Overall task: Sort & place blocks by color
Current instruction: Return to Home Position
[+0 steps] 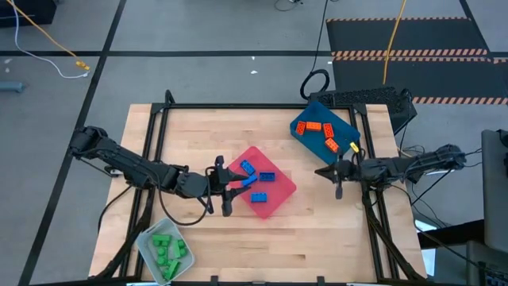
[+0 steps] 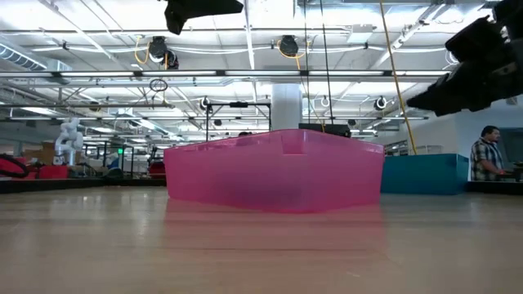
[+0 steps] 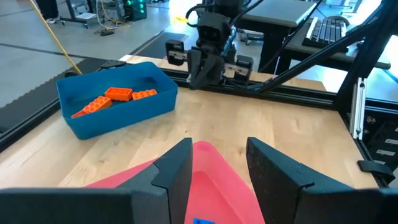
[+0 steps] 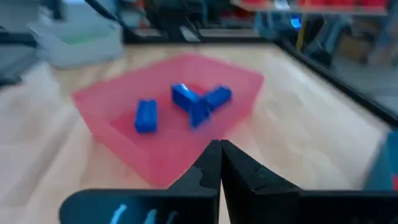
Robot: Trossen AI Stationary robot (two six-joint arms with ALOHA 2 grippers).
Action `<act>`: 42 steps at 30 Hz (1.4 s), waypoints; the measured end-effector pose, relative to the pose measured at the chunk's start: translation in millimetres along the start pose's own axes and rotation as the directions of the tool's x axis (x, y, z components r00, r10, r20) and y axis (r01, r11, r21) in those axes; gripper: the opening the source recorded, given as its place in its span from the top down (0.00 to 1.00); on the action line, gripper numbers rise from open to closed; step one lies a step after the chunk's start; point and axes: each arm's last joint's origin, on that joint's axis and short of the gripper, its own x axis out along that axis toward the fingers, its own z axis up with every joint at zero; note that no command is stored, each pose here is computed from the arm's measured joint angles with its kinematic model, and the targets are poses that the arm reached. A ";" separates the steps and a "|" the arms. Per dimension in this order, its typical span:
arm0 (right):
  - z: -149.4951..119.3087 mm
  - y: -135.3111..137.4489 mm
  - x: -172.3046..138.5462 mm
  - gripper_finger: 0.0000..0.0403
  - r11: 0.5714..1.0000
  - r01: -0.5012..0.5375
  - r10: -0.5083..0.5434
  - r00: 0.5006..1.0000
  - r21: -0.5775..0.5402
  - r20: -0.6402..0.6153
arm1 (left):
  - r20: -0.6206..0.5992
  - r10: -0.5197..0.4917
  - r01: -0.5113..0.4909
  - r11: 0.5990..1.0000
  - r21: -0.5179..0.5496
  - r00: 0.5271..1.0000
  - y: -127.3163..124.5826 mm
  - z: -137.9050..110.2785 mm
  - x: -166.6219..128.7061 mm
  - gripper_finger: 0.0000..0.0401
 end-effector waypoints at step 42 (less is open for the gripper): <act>13.7 -8.6 -12.2 1.00 0.992 -0.126 0.117 0.958 0.018 0.262 | -0.007 -0.037 0.037 0.999 -0.009 0.999 -10.1 -2.5 -5.4 0.62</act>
